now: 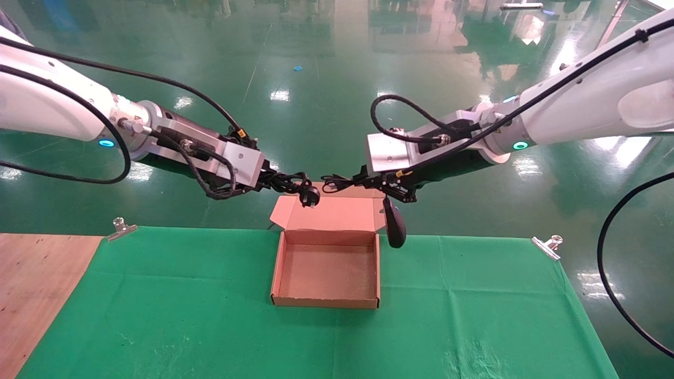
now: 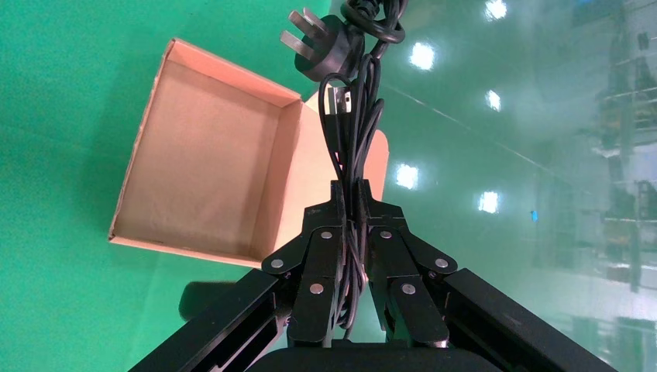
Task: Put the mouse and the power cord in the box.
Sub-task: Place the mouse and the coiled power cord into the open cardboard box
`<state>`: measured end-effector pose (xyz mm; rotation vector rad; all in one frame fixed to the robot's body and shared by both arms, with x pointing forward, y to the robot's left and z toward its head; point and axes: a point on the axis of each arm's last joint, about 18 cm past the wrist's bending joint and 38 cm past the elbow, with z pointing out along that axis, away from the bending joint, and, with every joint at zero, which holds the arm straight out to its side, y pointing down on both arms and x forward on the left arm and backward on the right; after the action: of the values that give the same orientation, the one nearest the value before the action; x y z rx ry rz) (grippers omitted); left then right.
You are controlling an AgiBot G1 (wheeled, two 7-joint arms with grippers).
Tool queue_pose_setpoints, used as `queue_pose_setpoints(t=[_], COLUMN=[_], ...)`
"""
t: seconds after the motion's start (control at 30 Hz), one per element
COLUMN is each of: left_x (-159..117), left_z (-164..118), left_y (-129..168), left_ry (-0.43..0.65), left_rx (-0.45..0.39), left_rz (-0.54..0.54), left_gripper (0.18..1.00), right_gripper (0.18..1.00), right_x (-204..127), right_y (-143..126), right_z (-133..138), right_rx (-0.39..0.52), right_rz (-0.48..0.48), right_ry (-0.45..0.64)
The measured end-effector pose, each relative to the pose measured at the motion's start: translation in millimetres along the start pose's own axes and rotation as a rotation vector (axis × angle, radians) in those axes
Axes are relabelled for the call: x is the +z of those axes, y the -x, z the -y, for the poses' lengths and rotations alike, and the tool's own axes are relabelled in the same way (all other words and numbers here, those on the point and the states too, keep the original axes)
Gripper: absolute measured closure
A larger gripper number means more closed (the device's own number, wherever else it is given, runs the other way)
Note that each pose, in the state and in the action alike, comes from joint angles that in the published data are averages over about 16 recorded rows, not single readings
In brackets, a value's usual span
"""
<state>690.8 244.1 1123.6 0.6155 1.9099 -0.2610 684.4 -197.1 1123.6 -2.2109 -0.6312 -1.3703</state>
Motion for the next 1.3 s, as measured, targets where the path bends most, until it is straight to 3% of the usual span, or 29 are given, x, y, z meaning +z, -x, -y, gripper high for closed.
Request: queue_pose_setpoints(t=[0.37,0.77,1.3], left_x=[66,156,208], left_z=[5,37,63], left_y=[-21,-90,-160], left_ry=[0.036,0.123,0.153], left_rx=[0.081,0.093,0.025], left_rz=[0.131,0.28,0.236], left_gripper=[0.873,0.873,0.874], right_gripper=[0.974,0.974,0.974], right_x=[-9,-36,-60], right_y=[12,40,69], right_z=[-13,-49,-84], right_rx=[0.018,0.068,0.118], right_rz=[0.019,0.042,0.041], right_ry=[-0.007,0.002,0.032])
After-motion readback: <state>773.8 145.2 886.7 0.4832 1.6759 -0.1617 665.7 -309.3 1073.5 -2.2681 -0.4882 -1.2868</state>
